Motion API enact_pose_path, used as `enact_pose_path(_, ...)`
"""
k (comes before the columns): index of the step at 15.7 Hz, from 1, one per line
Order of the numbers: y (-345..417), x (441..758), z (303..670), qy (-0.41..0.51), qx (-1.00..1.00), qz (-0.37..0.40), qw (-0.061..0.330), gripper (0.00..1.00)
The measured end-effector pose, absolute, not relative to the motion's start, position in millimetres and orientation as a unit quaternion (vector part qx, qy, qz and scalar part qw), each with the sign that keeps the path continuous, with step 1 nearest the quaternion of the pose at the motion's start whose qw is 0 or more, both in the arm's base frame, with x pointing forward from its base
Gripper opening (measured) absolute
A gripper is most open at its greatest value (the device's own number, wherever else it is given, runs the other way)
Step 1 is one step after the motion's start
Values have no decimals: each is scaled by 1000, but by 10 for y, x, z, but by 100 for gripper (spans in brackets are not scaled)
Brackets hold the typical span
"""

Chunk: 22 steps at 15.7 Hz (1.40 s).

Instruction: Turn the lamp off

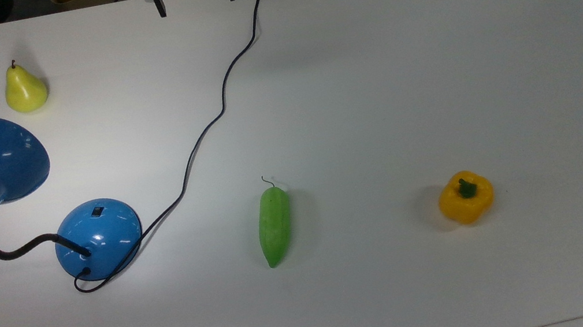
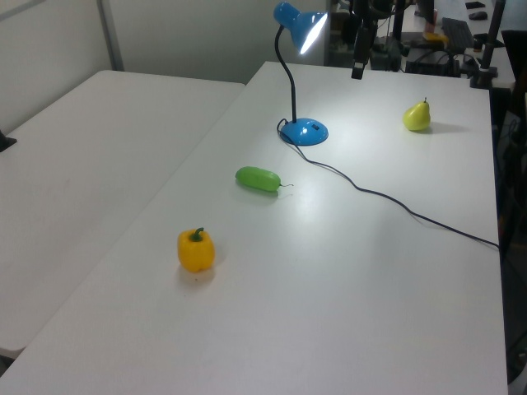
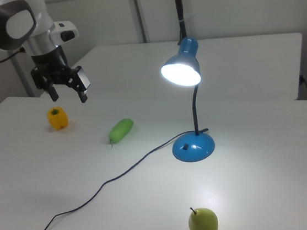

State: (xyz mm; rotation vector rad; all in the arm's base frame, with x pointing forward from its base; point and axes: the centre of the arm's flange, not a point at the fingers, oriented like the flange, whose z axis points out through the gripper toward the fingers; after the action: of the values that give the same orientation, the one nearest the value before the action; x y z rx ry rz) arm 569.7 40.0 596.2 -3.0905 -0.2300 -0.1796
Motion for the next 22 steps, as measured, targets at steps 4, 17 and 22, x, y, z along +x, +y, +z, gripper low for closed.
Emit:
enact_pose_path(4, 400, 5697, 5961, -74, -995, -58, 19, 100)
enact_pose_path(17, 402, 5697, 5955, -77, -995, -57, 19, 67)
enact_pose_path(22, 402, 5697, 5955, -77, -995, -57, 19, 29)
